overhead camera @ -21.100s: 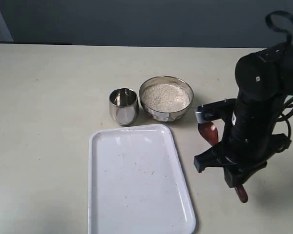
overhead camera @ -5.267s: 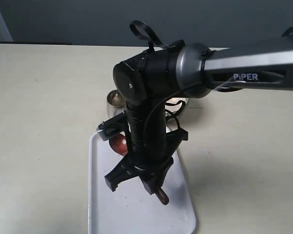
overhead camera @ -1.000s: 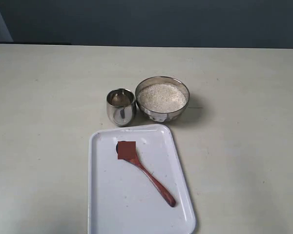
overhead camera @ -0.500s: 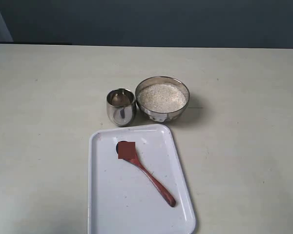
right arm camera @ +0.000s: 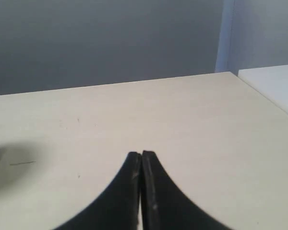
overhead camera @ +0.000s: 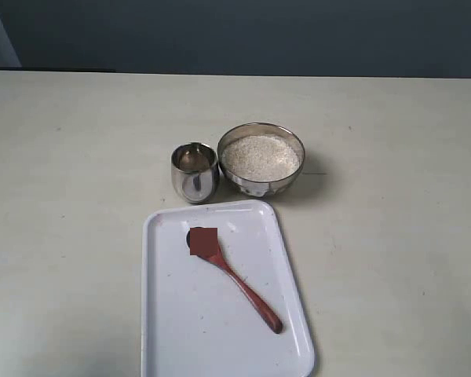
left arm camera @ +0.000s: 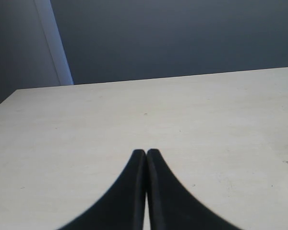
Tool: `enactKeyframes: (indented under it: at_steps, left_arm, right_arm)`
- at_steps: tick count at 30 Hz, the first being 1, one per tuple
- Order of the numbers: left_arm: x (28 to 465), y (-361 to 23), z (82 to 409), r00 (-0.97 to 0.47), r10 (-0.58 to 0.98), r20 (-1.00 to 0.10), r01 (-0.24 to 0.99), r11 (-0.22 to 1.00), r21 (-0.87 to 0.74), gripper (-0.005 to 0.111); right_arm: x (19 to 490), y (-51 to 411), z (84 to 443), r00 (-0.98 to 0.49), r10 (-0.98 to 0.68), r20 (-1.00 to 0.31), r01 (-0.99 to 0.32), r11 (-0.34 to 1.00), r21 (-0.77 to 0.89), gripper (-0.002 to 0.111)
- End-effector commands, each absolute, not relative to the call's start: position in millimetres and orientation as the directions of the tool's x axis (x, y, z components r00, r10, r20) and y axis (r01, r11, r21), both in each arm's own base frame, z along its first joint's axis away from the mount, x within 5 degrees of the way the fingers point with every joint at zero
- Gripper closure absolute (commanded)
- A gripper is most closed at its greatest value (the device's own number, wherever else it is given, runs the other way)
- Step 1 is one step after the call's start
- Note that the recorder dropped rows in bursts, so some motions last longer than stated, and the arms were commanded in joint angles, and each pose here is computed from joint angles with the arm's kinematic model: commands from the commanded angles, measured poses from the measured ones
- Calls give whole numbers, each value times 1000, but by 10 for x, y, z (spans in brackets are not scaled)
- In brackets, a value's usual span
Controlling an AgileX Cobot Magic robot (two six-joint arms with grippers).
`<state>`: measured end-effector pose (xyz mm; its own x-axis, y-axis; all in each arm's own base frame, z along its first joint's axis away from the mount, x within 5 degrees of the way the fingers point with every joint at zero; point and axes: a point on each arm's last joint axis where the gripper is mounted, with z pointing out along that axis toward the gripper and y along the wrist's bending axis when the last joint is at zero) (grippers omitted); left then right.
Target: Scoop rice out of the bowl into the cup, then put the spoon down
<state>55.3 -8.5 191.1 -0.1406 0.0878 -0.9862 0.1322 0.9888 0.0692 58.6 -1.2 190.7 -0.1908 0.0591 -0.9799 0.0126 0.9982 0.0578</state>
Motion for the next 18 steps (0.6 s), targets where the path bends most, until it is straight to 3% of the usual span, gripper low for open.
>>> enactKeyframes:
  at_steps: [1,18]
  left_arm:
    - [549,-87,1925,-130,88,-988,137,988,70,106]
    - [549,-87,1925,-130,88,-988,137,988,70,106]
  right_arm:
    - [582,-16,1877,-210,29,-977,13,1000,27,108]
    - [574,17,1852,-237,8,-972,-26,1000,14,108]
